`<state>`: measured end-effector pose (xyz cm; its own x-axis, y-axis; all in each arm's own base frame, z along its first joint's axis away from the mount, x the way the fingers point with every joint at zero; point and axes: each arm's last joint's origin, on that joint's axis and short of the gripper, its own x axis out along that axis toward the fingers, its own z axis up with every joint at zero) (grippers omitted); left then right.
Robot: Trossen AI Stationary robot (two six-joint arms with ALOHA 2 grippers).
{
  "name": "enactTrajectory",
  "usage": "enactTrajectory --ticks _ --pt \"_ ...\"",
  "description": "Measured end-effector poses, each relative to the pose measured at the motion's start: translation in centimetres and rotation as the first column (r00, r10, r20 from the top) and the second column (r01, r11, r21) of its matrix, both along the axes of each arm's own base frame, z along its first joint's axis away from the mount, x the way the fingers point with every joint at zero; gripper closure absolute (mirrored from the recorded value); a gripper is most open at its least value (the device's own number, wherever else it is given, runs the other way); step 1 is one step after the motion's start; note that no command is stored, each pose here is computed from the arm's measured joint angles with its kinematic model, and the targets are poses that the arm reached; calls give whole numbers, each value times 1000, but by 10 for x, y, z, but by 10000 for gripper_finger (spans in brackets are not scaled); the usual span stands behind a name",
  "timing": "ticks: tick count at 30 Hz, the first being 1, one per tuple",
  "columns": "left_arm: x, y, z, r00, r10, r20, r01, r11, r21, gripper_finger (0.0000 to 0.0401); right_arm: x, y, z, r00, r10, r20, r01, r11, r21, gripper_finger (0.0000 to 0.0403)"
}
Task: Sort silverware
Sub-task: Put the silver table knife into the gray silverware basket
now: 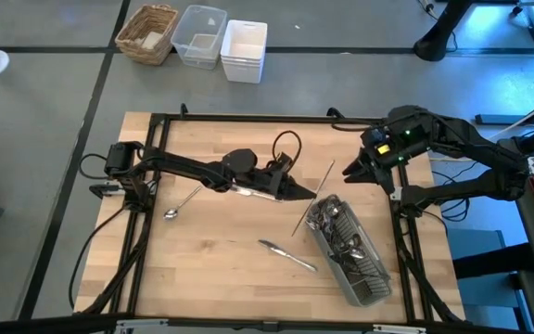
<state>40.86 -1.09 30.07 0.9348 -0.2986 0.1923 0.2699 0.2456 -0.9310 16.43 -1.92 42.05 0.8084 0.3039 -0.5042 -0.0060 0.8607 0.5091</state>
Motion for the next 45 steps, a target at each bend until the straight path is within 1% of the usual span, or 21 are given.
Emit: enactTrajectory --ticks 3,5,7,11,13,16,18,21,24,26,28,29,30,31,37,41,44,45 --pt "0 0 0 1000 -14 -26 12 997 -82 360 -1 0 2 998 42 48 -38 997 -73 269" --pt "0 0 0 999 -27 -39 21 991 -134 360 -4 0 5 993 77 92 -62 987 -151 269" --pt "0 0 0 998 -39 -55 28 982 -188 359 -7 0 8 987 90 131 -57 970 -237 269" --pt "0 1 0 996 -43 -82 17 954 -299 359 -13 -1 11 981 111 158 -37 911 -411 269" --pt "0 2 0 995 -33 -97 -5 930 -367 359 -14 -1 11 978 131 162 -41 883 -468 269" --pt "1 4 0 993 15 -115 -67 884 -462 359 -13 -2 11 972 170 159 -55 832 -552 269" --pt "1 6 0 991 65 -118 -115 864 -489 359 -11 -3 10 966 214 145 -77 772 -630 269" --pt "1 10 1 987 112 -115 -155 853 -498 359 -5 -5 8 955 273 111 -107 673 -732 269" --pt "1 13 1 986 116 -117 -160 842 -515 358 2 -7 6 942 331 64 -143 564 -813 269" --pt "1 14 1 986 113 -121 -160 834 -528 358 8 -8 3 921 389 20 -181 471 -863 269" --pt "1 16 1 986 114 -123 -162 829 -534 358 14 -10 1 900 435 -17 -204 388 -899 269" --pt "1 15 1 986 112 -125 -163 828 -537 358 17 -10 1 893 449 -23 -204 358 -911 269" --pt "1 15 0 986 112 -127 -163 827 -538 358 20 -11 0 889 458 -29 -206 341 -917 269" --pt "1 15 0 985 111 -129 -164 826 -539 358 23 -11 -1 885 463 -38 -213 331 -920 269" --pt "1 14 0 986 102 -131 -157 828 -538 358 37 -14 -8 883 464 -69 -247 336 -909 269" --pt "2 11 -6 977 88 -194 -180 831 -527 358 40 -15 -11 881 468 -76 -259 339 -904 269" --pt "3 8 -11 967 65 -247 -192 823 -534 358 42 -14 -12 868 492 -69 -270 351 -897 269" --pt "3 8 -12 964 61 -259 -196 822 -536 358 42 -14 -12 861 504 -63 -276 360 -891 269"
